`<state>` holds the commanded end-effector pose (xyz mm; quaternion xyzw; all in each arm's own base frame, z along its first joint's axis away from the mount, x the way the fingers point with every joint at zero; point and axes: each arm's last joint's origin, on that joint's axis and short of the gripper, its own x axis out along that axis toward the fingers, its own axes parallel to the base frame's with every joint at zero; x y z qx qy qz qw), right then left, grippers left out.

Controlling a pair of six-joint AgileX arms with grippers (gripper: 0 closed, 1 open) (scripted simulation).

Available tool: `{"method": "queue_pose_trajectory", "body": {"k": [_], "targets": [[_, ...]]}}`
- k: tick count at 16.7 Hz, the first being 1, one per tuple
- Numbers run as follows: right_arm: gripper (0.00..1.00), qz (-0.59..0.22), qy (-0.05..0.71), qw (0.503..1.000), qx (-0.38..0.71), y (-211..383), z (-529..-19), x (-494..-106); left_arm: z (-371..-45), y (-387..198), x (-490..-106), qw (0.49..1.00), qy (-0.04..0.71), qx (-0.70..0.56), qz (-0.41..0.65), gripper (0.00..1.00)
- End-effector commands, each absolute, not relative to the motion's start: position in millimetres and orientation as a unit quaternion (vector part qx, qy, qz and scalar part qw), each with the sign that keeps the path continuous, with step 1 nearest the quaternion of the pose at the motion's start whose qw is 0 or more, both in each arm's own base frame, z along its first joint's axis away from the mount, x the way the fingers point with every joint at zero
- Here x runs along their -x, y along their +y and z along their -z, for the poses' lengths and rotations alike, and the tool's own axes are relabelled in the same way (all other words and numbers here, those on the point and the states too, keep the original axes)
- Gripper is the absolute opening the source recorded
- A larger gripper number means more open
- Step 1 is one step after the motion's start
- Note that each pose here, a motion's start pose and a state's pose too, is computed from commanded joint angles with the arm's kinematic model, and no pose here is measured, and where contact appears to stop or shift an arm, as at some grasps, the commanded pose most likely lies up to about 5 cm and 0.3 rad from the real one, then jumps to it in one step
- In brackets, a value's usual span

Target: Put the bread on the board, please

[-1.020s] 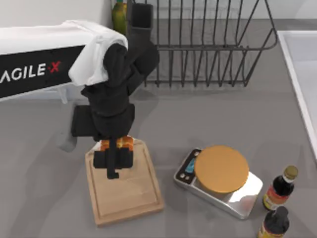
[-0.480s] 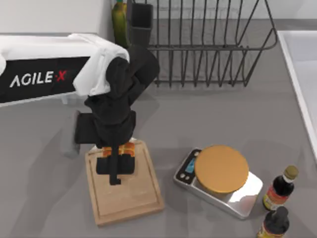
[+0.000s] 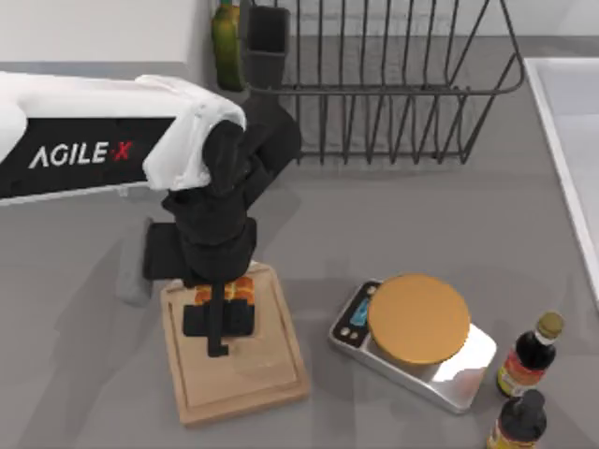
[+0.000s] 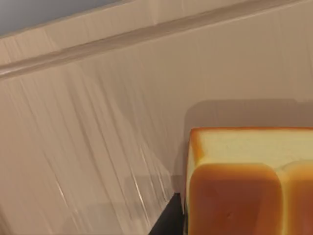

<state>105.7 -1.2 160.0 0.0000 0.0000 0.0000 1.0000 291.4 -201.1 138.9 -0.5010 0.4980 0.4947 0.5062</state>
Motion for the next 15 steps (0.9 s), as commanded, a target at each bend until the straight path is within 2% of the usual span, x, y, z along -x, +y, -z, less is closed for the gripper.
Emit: {"method": "queue_pose_trajectory", "body": {"k": [12,15], "targets": [[1.00,0.000,0.000,1.000,0.000,-1.2,-160.0,-105.7,-138.9,-201.1,-291.4,0.506,0.498,0.501,-0.495,0.98],[1.00,0.000,0.000,1.000,0.000,-1.2,-160.0,-105.7,-138.9,-201.1,-291.4,0.506,0.498,0.501,-0.495,1.00]]}}
